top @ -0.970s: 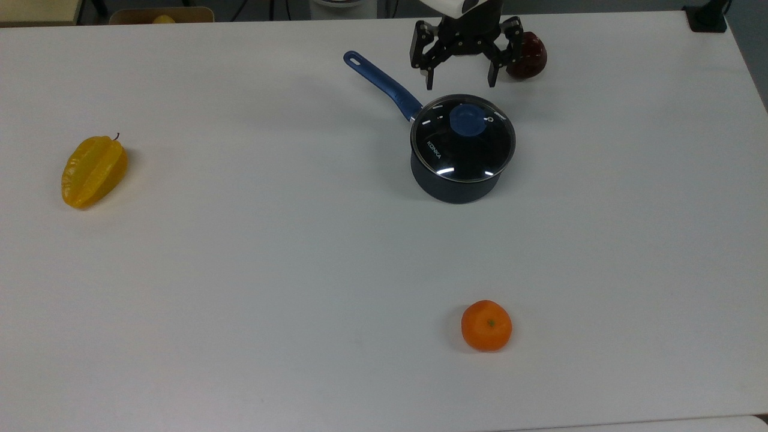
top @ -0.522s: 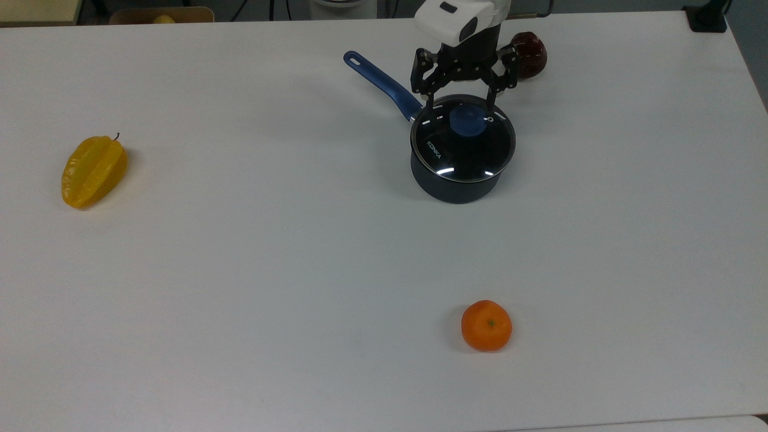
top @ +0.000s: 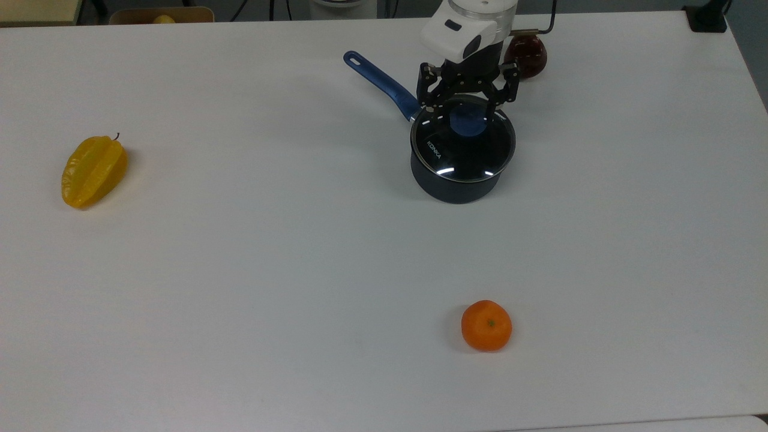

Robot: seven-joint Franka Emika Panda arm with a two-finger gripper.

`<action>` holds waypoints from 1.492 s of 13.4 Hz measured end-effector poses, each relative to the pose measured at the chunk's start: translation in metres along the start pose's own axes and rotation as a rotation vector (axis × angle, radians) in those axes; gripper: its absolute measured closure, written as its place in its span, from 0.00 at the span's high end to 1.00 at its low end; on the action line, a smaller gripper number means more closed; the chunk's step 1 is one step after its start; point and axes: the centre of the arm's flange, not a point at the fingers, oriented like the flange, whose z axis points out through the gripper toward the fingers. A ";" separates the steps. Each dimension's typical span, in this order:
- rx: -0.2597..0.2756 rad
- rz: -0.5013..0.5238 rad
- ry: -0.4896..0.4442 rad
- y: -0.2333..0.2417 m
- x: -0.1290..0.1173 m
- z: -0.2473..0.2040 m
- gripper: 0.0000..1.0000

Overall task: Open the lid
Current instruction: 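Close the gripper on the blue knob and lift the lid, then carry the glass lid away from the saucepan beside it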

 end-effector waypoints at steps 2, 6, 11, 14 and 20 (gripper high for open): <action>0.000 -0.002 0.000 -0.001 0.000 0.000 0.84; 0.002 -0.004 0.002 -0.004 -0.001 -0.001 0.61; 0.002 -0.003 0.002 -0.004 -0.001 -0.001 0.61; 0.005 0.014 0.013 -0.005 0.000 -0.007 0.61; -0.008 0.063 0.024 -0.007 0.006 -0.047 0.61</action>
